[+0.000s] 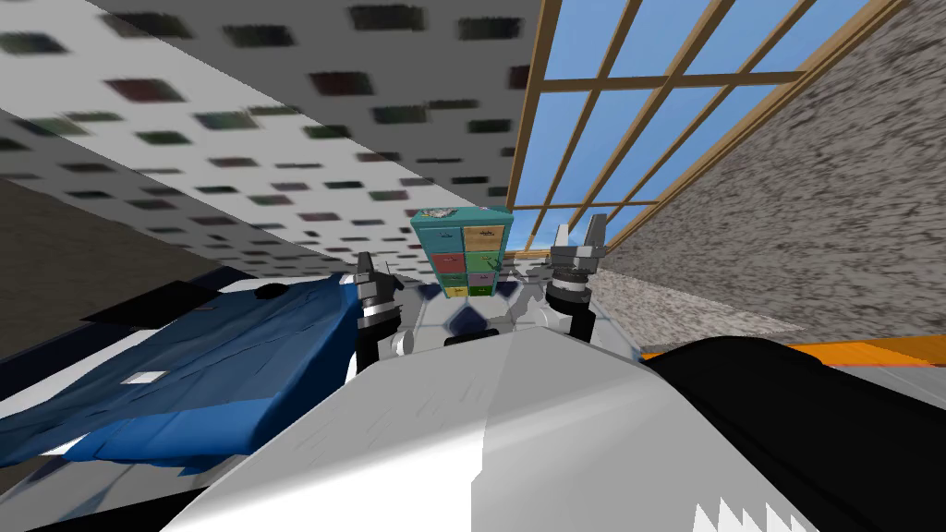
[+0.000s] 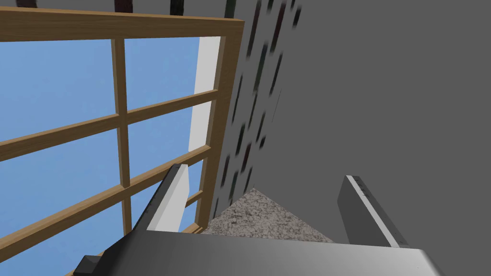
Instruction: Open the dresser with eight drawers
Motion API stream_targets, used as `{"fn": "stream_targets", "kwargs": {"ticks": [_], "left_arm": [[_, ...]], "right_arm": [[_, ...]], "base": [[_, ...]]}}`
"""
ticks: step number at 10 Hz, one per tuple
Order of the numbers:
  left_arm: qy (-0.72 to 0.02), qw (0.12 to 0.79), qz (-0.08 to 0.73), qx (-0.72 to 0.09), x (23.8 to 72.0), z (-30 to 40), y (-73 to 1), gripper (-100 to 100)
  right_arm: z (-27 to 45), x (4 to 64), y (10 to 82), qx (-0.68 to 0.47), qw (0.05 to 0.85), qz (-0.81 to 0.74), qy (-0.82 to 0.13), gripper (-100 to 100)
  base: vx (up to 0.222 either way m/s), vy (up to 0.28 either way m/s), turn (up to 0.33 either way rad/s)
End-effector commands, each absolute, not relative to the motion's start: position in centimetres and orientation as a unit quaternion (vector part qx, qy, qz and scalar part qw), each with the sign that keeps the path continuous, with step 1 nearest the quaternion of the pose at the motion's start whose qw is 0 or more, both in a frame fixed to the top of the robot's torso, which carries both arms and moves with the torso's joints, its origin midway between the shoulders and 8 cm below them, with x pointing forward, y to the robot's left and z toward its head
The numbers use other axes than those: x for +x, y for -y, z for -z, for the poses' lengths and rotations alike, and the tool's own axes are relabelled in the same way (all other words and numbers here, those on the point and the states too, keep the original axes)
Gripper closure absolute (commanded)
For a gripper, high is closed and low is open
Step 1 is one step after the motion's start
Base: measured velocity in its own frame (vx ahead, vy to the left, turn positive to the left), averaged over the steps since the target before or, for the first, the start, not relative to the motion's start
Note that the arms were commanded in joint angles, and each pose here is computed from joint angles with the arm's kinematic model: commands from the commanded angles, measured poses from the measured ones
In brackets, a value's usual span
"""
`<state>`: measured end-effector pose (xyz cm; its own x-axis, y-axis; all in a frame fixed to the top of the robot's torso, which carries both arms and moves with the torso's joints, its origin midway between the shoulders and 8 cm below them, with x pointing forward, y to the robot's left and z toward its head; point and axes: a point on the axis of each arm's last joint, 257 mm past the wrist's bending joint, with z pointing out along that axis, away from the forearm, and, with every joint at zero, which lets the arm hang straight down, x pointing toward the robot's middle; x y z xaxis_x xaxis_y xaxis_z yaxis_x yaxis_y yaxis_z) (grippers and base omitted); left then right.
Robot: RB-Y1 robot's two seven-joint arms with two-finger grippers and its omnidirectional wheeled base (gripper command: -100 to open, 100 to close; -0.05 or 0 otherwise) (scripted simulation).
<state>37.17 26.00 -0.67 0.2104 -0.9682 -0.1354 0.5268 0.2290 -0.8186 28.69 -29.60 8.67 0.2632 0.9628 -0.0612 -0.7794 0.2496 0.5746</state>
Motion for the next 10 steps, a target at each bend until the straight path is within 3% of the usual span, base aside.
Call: {"fn": "stream_targets", "kwargs": {"ticks": [1, 9, 10], "left_arm": [[-0.339, 0.707, 0.529, -0.325, 37.17, 0.67, -25.99, 0], [-0.339, 0.707, 0.529, -0.325, 37.16, 0.65, -25.99, 0], [-0.357, 0.705, 0.527, -0.311, 37.34, 1.09, -25.58, -100]], "right_arm": [[-8.67, 28.69, 29.60, 0.222, 0.763, -0.571, -0.206, 0], [-8.68, 28.68, 29.60, 0.222, 0.763, -0.571, -0.206, 0], [-8.68, 28.68, 29.60, 0.222, 0.763, -0.571, -0.206, 0]], "base": [[0.000, 0.000, 0.000], [0.000, 0.000, 0.000], [0.016, -0.006, -0.005]]}}
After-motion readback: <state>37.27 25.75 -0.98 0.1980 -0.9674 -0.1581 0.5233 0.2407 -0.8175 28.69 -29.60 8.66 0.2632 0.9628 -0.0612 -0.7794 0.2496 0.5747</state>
